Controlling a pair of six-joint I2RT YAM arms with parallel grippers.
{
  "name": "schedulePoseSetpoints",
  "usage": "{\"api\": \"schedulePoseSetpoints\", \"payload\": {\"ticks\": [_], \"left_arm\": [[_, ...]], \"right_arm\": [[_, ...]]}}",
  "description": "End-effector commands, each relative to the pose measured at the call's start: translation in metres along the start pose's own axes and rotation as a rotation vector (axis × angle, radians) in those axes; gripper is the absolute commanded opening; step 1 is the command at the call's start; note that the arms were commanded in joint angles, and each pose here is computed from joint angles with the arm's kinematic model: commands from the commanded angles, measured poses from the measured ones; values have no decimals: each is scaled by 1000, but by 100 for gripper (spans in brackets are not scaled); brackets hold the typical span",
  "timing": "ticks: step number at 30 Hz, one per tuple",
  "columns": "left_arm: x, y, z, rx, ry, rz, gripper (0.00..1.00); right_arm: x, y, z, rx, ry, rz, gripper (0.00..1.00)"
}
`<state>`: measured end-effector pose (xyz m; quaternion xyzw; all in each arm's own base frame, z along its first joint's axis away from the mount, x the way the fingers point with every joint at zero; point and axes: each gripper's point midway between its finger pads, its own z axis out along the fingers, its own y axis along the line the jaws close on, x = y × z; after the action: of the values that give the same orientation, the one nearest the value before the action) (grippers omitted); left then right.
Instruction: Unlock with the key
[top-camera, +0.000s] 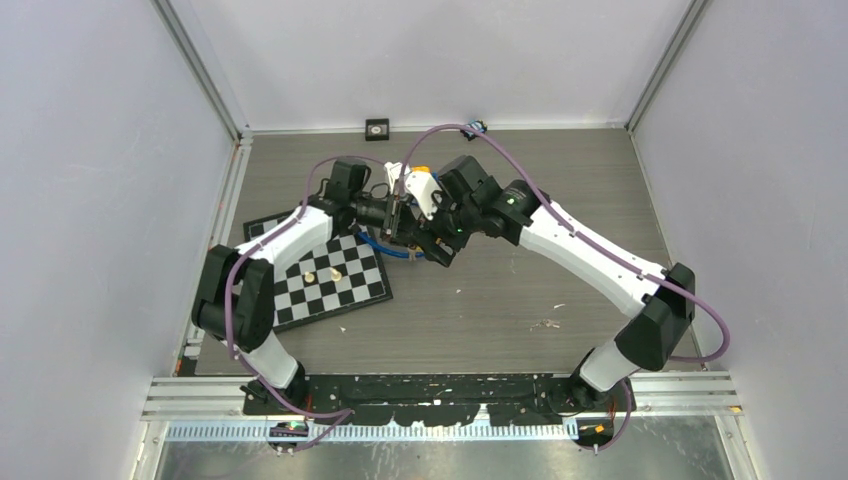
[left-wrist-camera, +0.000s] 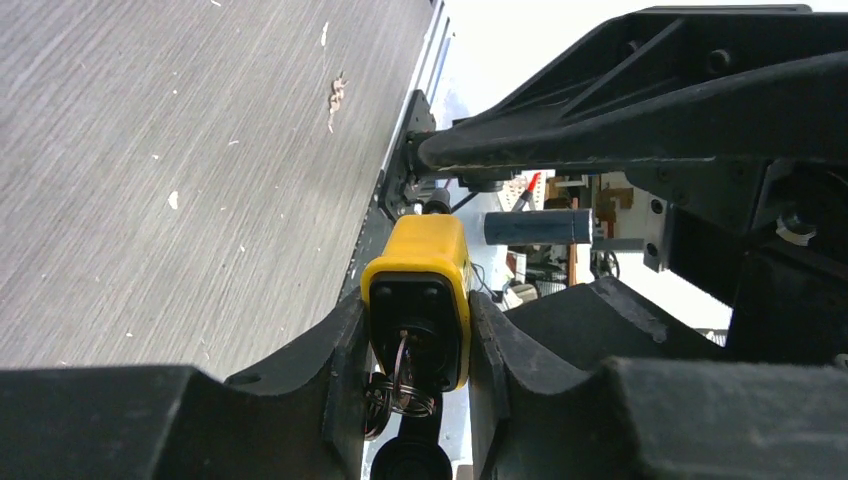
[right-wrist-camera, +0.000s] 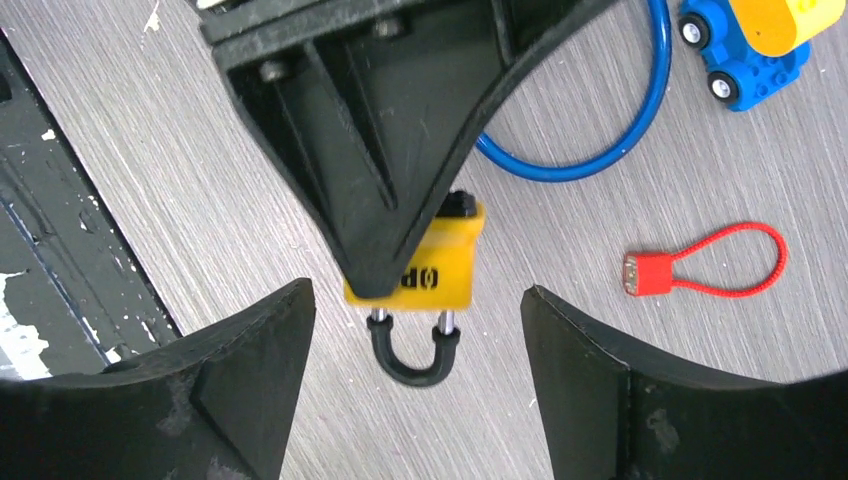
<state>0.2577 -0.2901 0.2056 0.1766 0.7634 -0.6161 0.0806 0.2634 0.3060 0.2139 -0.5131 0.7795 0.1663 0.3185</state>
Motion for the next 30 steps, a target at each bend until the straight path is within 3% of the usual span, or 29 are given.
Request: {"api": "schedulePoseSetpoints", "payload": {"ticks": [1, 9, 23, 30], "left_arm": [[-14, -27, -8, 29, -16, 146, 0], [-11, -33, -11, 45, -16, 172, 0], [-3, -51, -16, 80, -29, 185, 0], [2, -55, -17, 107, -34, 178, 0]], "right_arm": [[-13, -1, -34, 36, -92, -13, 82], [4, -7, -42, 57, -68, 2, 82], [14, -19, -14, 85, -25, 18, 69], [14, -50, -5, 252, -25, 53, 60]]}}
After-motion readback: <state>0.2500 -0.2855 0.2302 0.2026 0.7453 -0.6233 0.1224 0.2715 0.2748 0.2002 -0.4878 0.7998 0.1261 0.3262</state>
